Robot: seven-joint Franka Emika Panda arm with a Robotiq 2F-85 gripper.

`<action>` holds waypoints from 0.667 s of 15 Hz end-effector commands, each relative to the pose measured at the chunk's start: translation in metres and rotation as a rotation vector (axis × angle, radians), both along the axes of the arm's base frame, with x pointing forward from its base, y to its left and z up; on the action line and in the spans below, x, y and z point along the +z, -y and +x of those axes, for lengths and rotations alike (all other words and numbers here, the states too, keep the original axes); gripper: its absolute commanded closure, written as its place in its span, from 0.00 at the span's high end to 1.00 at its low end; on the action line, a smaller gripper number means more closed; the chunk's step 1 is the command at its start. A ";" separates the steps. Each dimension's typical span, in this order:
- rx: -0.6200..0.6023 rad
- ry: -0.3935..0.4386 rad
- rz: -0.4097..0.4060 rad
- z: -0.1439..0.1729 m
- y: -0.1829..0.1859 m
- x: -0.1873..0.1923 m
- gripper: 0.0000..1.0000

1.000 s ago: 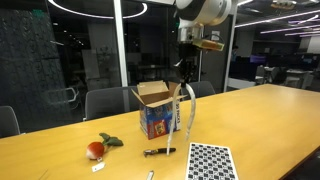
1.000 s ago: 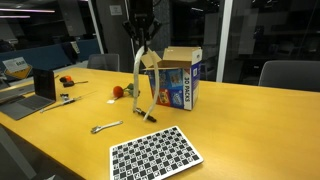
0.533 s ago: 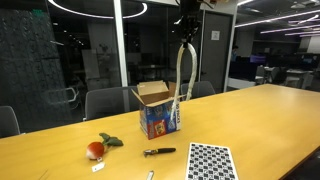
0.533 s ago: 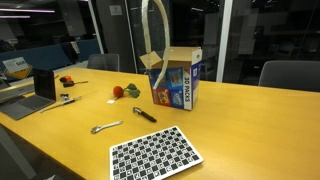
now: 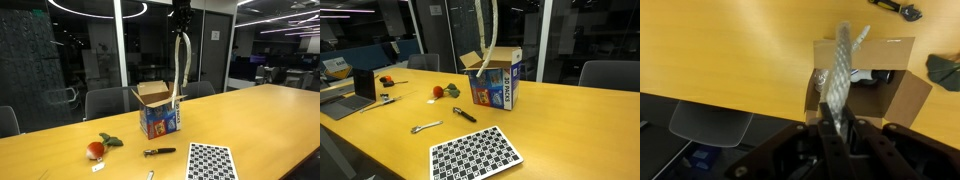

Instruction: Put the rope in the box

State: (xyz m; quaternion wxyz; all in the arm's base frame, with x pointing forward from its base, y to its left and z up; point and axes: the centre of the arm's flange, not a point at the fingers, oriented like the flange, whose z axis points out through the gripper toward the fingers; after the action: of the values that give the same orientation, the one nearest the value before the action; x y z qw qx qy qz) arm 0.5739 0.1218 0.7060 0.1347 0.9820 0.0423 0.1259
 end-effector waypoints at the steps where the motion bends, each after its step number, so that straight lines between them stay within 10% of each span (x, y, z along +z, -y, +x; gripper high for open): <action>1: -0.045 0.030 -0.040 0.054 -0.025 0.055 0.15; 10: -0.013 0.060 0.043 0.137 -0.018 -0.001 0.15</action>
State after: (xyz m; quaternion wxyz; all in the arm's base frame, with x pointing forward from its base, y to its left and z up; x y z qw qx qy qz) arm 0.6425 0.1343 0.6953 0.1425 0.9789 0.0221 0.1446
